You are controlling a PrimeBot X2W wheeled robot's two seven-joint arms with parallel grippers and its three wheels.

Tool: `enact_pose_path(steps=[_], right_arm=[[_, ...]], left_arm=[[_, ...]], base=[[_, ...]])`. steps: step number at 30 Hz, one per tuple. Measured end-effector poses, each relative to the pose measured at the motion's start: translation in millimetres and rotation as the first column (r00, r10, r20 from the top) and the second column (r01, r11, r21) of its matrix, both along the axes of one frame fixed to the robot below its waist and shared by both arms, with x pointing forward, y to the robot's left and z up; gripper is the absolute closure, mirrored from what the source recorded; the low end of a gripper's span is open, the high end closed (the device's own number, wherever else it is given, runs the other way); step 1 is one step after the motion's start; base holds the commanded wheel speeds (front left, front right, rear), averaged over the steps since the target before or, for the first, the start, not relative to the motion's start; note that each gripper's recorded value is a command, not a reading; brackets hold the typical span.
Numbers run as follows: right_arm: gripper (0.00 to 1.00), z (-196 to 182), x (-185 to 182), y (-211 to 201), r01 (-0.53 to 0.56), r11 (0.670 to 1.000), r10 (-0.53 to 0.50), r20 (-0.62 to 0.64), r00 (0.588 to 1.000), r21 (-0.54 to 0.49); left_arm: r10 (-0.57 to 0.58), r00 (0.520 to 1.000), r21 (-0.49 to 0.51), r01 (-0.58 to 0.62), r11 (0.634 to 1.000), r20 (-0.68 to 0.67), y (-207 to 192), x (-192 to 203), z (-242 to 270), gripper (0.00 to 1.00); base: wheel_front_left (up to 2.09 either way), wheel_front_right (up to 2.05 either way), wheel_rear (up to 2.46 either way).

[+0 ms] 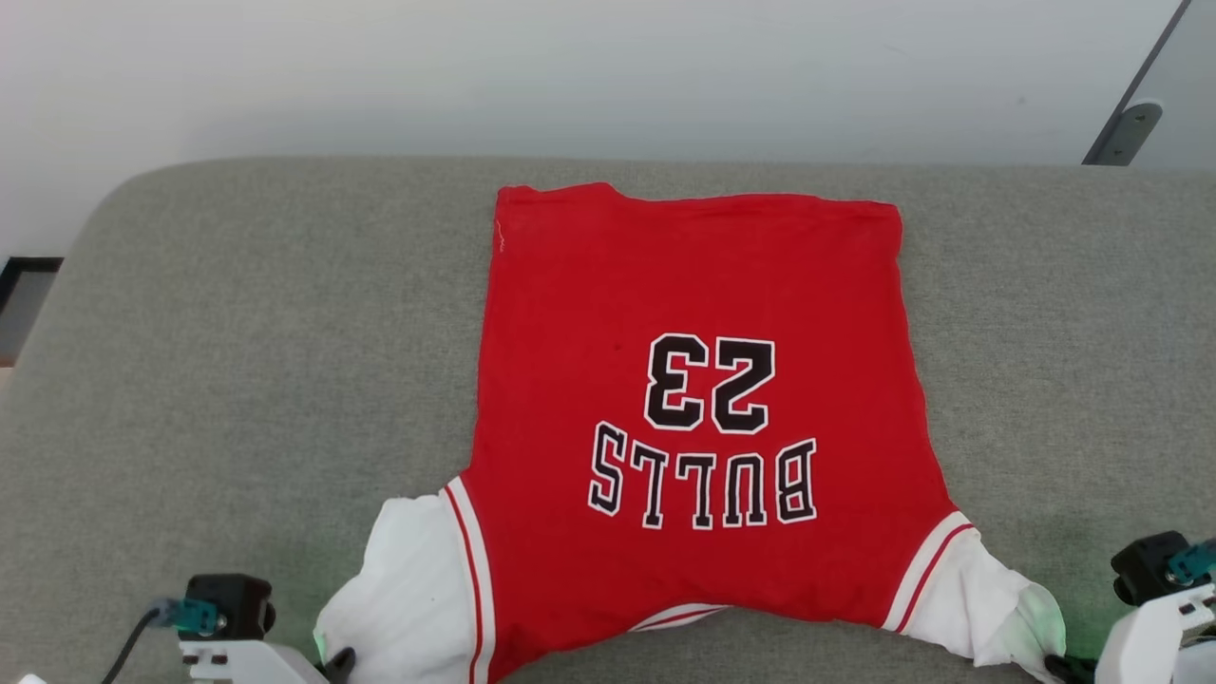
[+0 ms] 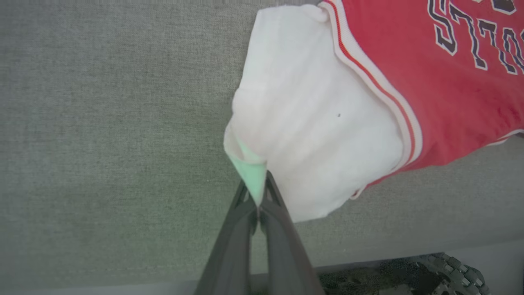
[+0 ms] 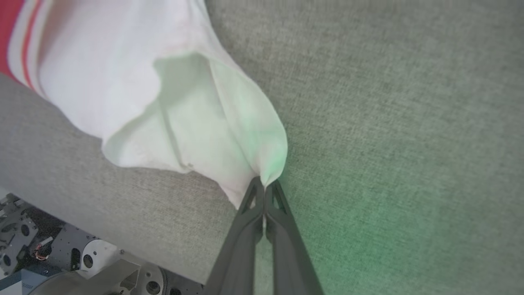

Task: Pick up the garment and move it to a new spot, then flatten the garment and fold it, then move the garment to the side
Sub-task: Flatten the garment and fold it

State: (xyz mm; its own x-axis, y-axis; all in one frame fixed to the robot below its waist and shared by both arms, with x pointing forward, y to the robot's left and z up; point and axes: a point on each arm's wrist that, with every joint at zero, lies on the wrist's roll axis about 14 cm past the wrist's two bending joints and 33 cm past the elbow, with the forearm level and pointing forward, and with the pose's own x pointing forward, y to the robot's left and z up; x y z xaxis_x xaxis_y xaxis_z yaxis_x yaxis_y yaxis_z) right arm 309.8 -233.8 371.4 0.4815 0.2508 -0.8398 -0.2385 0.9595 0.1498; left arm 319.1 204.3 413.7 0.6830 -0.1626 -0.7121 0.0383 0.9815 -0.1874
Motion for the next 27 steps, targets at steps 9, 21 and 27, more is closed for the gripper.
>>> enact_pose_path(steps=[9,21,27], right_arm=[[0.00,17.7,14.3,12.0,-0.029,1.000,0.029,0.035,0.999,-0.005],[0.00,101.3,90.8,21.9,-0.034,0.999,0.035,0.336,0.941,-0.009],[0.00,142.5,159.7,31.5,-0.010,1.000,0.001,0.514,0.858,0.013]], left_arm=[[-0.001,1.000,-0.012,0.001,1.000,0.009,-5.7,5.4,-3.9,1.00],[-0.008,0.999,-0.030,0.009,1.000,0.037,-13.8,17.9,-2.9,1.00],[-0.015,0.998,-0.048,0.018,0.999,0.057,-20.9,31.9,-2.9,1.00]], base=[[0.00,0.00,0.00],[0.00,0.00,0.00],[0.00,0.00,0.00]])
